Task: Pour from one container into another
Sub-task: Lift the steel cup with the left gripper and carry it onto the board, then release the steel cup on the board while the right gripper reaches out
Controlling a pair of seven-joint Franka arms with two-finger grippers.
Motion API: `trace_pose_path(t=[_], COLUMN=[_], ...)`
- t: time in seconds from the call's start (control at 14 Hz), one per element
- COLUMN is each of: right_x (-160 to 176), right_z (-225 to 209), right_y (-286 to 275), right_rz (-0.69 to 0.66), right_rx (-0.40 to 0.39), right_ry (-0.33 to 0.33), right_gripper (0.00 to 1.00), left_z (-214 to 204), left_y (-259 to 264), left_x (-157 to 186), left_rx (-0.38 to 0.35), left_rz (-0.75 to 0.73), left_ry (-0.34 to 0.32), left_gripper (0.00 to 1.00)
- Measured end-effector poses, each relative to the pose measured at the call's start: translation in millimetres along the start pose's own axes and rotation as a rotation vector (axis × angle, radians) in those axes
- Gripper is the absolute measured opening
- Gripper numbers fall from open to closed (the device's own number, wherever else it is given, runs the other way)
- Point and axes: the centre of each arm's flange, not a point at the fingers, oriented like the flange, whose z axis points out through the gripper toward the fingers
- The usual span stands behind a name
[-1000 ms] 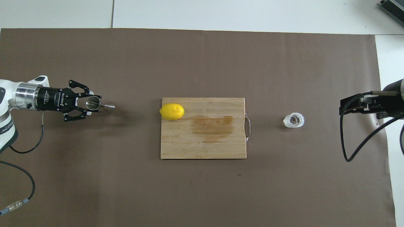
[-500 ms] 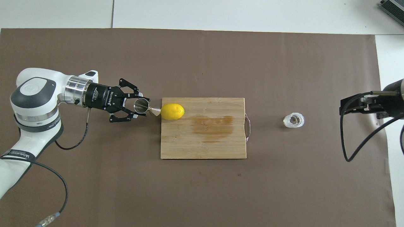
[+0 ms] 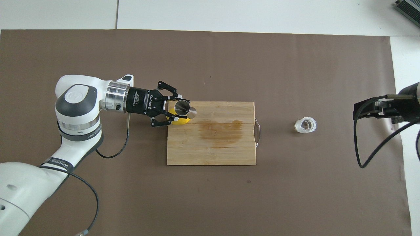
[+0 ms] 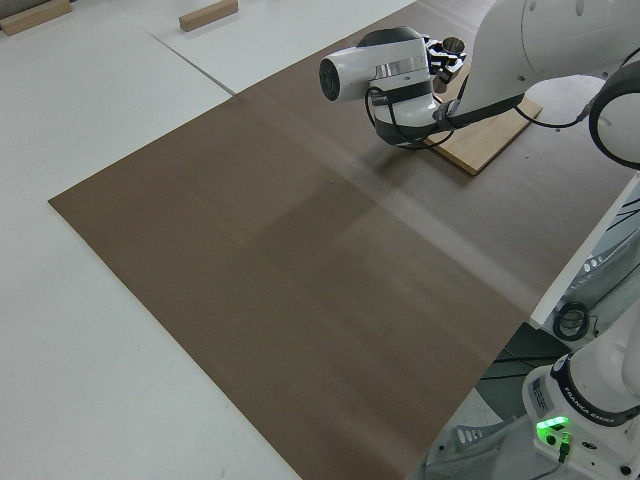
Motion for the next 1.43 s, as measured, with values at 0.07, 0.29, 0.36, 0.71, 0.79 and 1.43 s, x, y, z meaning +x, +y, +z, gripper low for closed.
trace_pose_path(t=[0.07, 0.29, 0.36, 0.71, 0.79, 1.43], right_x=[0.1, 0.8, 1.2, 1.8, 1.8, 0.9], right_z=[0.0, 0.2, 0.2, 0.4, 0.4, 0.2], right_y=[0.6, 6.0, 8.6, 13.5, 13.5, 6.5], right_rz=[0.001, 0.011, 0.016, 0.025, 0.025, 0.012], right_rx=[0.000, 0.001, 0.001, 0.001, 0.001, 0.000], right_ry=[0.000, 0.000, -0.001, -0.001, -0.001, 0.000], right_gripper=[1.00, 1.00, 1.00, 1.00, 1.00, 1.00], left_z=[16.3, 60.3, 72.0, 119.2, 126.3, 149.7], left_y=[-1.2, -8.3, -11.3, -33.3, -38.1, -59.1], left_x=[0.4, 2.5, 2.9, 9.0, 10.8, 22.5], left_rx=[-0.020, -0.079, -0.094, -0.132, -0.134, -0.150], left_rz=[-0.005, -0.024, -0.031, -0.073, -0.075, -0.057], left_ry=[0.016, 0.064, 0.074, 0.090, 0.090, 0.096], left_gripper=[0.47, 0.47, 0.47, 0.47, 0.47, 0.47])
